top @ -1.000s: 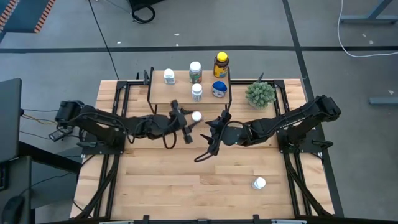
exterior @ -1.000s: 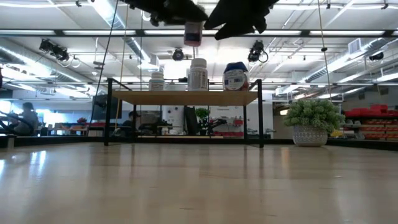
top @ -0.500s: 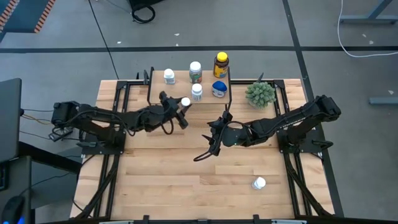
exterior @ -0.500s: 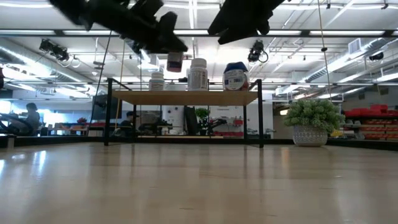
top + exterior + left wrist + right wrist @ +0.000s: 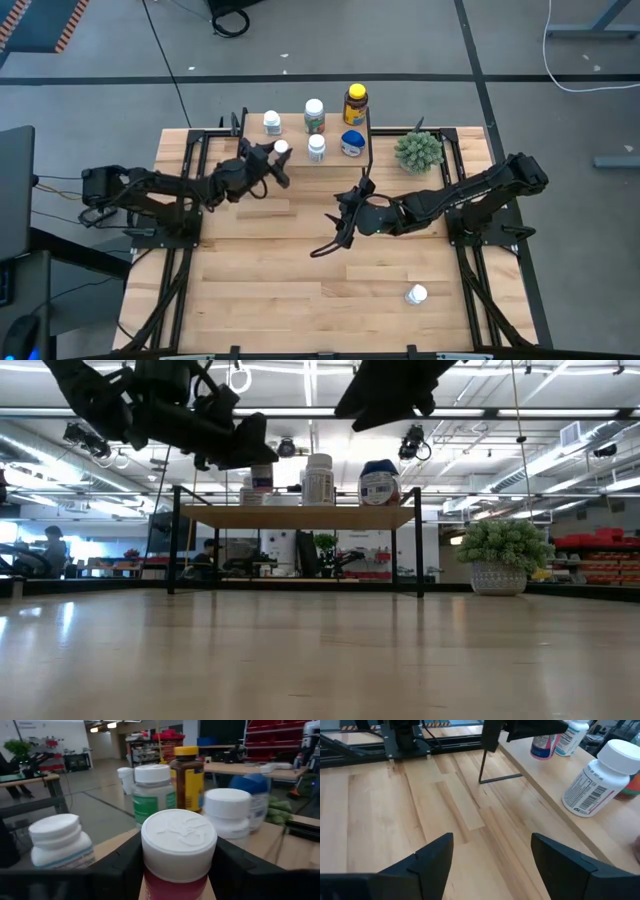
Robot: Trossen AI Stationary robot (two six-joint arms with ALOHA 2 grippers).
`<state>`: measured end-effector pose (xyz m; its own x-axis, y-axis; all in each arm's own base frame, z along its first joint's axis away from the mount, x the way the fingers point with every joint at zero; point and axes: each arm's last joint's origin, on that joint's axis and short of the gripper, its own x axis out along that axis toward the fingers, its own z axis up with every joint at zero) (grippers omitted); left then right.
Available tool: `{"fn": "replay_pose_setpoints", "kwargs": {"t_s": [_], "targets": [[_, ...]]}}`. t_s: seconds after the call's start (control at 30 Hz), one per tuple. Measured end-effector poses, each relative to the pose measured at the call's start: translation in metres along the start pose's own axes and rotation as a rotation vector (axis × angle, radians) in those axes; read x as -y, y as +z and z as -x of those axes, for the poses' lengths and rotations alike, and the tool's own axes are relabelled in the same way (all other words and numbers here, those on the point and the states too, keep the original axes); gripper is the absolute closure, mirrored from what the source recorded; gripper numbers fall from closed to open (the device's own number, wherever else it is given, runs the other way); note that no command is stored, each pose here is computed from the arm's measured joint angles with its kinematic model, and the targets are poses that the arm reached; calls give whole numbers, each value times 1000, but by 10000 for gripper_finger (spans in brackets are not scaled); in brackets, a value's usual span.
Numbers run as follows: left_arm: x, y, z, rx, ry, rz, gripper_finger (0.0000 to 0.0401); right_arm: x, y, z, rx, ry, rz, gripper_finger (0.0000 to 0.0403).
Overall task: Pick and place medicine bottles onto shelf by color
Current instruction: Put the pink pill bottle on the shelf
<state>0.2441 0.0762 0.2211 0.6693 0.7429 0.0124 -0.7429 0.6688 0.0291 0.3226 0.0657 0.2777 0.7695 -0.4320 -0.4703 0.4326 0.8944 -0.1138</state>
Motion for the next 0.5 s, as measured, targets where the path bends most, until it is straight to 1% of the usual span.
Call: {"fn": "replay_pose_setpoints", "kwargs": {"t_s": [0.1, 0.13, 0.23, 0.37, 0.5], "targets": [[-6, 3, -7, -14, 24, 14, 207, 1, 0, -1, 0, -6, -7, 128], [-7, 3, -9, -21, 16, 22, 206, 2, 0, -1, 0, -7, -10, 128], [-9, 3, -13, -38, -8, 56, 212, 1, 0, -1, 0, -7, -10, 128], [-8, 0, -14, -53, -12, 55, 223, 1, 0, -1, 0, -7, -10, 128], [-6, -7, -17, -77, -9, 63, 215, 1, 0, -1, 0, -7, -10, 128]]}}
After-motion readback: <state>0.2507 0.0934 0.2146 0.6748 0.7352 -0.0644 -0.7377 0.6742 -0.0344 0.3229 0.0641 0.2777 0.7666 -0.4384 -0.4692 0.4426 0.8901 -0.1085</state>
